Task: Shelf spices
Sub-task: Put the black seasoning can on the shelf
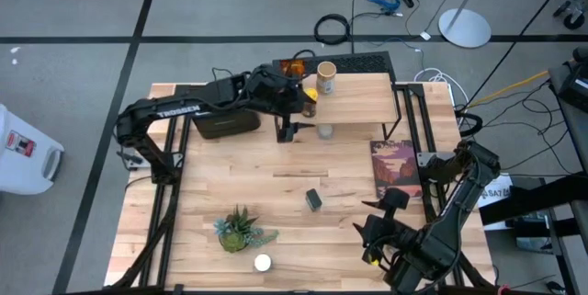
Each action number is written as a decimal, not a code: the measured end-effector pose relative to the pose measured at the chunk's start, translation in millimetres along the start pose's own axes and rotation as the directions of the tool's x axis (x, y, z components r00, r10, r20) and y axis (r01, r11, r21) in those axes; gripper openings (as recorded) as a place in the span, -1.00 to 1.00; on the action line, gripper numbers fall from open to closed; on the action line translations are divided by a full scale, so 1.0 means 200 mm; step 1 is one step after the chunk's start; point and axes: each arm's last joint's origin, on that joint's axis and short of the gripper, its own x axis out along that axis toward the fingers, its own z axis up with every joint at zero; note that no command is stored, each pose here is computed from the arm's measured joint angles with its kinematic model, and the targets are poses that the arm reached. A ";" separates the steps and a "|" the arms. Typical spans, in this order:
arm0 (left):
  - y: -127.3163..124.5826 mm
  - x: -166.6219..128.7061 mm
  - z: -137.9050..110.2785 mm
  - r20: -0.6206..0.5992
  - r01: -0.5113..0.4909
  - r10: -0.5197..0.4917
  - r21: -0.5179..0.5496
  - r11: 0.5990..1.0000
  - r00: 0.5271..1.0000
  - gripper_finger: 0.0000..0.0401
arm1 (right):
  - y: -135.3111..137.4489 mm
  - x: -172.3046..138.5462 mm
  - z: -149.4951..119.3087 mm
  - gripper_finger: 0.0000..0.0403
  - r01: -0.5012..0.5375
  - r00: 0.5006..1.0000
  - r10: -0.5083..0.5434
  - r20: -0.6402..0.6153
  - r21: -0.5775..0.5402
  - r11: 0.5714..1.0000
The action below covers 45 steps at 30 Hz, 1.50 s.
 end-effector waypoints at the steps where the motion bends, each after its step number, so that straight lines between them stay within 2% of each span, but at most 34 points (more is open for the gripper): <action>1: -0.02 -0.01 0.01 0.008 0.002 -0.002 0.006 1.000 1.000 0.57 | -0.01 0.00 0.00 0.38 0.011 1.000 -0.011 0.004 -0.017 1.000; 8: -0.10 -0.04 0.07 0.018 -0.006 0.005 0.029 1.000 1.000 0.57 | -0.03 0.00 0.01 0.38 0.022 1.000 -0.019 0.023 -0.132 0.991; 15: -0.19 -0.07 0.09 -0.005 0.022 -0.022 -0.023 0.999 1.000 0.57 | -0.09 -0.01 0.05 0.38 0.028 0.999 -0.021 0.034 -0.222 0.975; 22: -0.30 -0.06 0.12 -0.022 0.074 -0.076 -0.058 0.996 0.997 0.57 | -0.17 -0.03 0.11 0.38 0.104 0.987 -0.061 0.152 -0.297 0.949; 30: -0.43 -0.06 0.16 -0.040 -0.029 0.028 -0.016 0.999 0.999 0.57 | -0.33 -0.05 0.19 0.38 0.150 0.978 -0.084 0.191 -0.367 0.918; 38: -0.54 -0.07 0.24 0.041 -0.078 0.077 0.003 0.997 0.996 0.57 | -0.51 -0.13 0.22 0.38 0.127 0.975 -0.048 0.215 -0.369 0.921; 45: -0.61 -0.08 0.26 0.066 -0.052 0.058 -0.092 0.994 0.996 0.57 | -0.60 -0.20 0.21 0.38 0.013 0.982 0.056 0.178 -0.361 0.932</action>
